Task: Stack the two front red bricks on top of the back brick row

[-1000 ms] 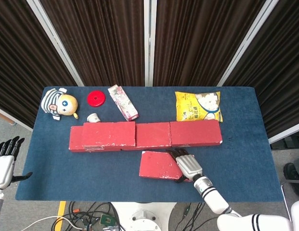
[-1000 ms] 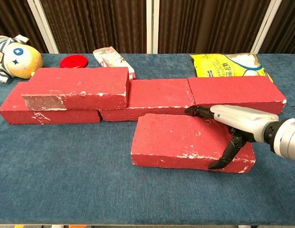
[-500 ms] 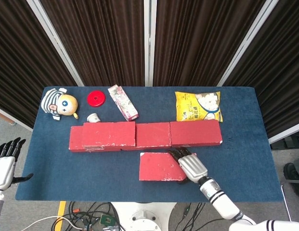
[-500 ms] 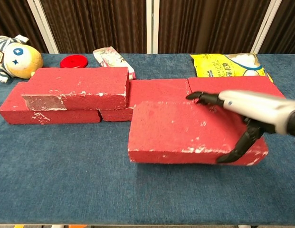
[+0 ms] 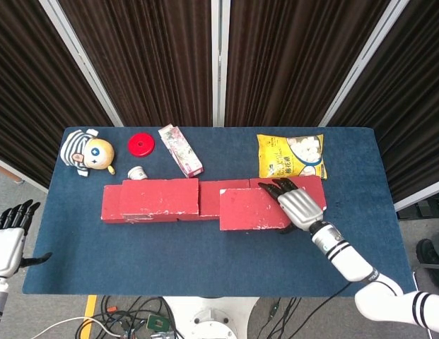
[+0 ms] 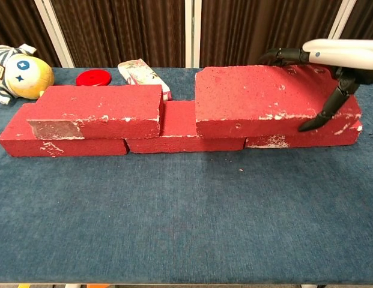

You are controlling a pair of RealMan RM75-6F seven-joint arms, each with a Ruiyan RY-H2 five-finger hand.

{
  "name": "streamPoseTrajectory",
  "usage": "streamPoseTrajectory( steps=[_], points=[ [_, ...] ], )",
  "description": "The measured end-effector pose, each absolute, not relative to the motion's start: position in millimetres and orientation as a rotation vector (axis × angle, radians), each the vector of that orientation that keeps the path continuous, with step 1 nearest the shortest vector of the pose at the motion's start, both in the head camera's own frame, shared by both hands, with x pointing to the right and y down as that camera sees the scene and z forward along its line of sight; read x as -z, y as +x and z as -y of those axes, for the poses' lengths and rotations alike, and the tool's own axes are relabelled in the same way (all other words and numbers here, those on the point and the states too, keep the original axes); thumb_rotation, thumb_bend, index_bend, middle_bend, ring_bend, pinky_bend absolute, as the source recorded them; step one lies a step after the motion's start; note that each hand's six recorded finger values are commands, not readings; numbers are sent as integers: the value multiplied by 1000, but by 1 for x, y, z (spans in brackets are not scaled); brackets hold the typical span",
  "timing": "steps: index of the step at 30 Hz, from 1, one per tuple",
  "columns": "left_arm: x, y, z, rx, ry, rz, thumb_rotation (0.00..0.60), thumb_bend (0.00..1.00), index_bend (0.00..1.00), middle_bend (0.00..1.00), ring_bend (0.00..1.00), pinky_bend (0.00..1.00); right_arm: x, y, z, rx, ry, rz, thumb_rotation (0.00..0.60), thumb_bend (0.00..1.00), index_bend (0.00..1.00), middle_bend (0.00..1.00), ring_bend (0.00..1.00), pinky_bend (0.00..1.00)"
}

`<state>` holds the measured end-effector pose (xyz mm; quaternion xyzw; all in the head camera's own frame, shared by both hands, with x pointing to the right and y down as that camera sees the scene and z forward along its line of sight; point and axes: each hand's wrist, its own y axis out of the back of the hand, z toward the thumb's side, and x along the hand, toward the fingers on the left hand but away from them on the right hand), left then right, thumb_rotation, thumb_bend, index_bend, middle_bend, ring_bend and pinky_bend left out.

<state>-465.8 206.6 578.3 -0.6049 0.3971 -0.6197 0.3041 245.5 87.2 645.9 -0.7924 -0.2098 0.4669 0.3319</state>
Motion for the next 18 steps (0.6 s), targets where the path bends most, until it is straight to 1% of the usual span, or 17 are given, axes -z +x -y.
streamPoseTrajectory(
  steps=[4, 10, 18],
  points=[
    [-579, -467, -205, 1640, -1600, -1056, 600, 0, 0, 0, 0, 0, -650, 244, -68, -1210, -2046, 514, 600, 109, 0, 238, 0, 0],
    [-579, -470, -206, 1635, -1595, -1071, 600, 0, 0, 0, 0, 0, -664, 236, -49, -1204, -2053, 491, 600, 104, 0, 238, 0, 0],
    [-580, -473, -206, 1633, -1596, -1075, 600, 0, 0, 0, 0, 0, -690, 223, -40, -1212, -2089, 473, 600, 104, 0, 238, 0, 0]
  ],
)
